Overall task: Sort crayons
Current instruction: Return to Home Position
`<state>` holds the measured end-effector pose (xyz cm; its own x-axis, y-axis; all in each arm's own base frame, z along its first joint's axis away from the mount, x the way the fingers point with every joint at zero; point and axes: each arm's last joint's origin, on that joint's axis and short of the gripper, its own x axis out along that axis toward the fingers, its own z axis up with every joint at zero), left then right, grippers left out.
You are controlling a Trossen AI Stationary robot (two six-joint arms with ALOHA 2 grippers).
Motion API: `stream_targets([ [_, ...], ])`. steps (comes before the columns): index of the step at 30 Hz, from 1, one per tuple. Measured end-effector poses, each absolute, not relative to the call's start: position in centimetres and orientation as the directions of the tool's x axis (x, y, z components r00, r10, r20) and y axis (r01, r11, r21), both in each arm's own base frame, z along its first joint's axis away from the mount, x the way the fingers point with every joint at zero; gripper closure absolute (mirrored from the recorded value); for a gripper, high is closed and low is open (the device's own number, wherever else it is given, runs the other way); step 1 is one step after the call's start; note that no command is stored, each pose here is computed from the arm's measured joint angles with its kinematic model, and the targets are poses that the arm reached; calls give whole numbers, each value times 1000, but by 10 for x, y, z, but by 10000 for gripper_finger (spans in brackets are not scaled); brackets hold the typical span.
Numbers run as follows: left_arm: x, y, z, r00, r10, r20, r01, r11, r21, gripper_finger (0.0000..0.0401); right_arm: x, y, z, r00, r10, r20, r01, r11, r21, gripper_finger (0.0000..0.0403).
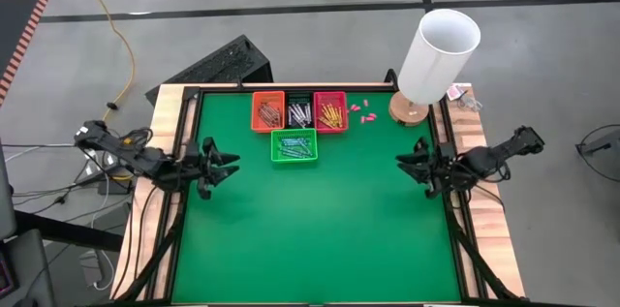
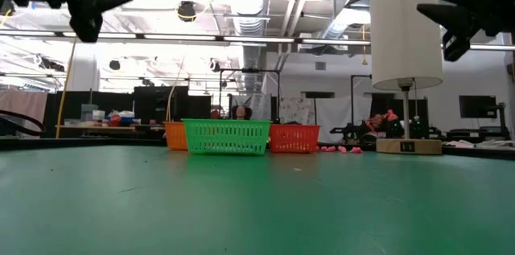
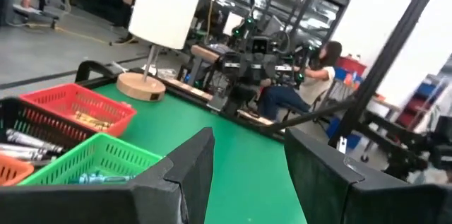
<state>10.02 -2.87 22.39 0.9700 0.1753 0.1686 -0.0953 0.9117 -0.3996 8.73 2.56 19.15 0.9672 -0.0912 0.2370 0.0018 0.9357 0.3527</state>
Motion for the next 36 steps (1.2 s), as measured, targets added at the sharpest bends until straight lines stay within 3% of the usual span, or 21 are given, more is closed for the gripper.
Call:
stream_targets([
  [7,98,-28,236,984,147,102,-98,919,-381,239,88,25,187,973,-133,189,57,931,361,280],
  [17,104,-32,188,988,130,78,-95,931,-351,239,89,25,184,977,-140,161,80,939,335,280],
  [27,104,-38,177,992,-96,83,116,952,-283,239,90,25,174,988,-134,71,104,940,326,280],
  [36,104,-33,158,992,75,-105,-104,950,-296,239,90,26,173,989,-131,63,106,946,307,280],
])
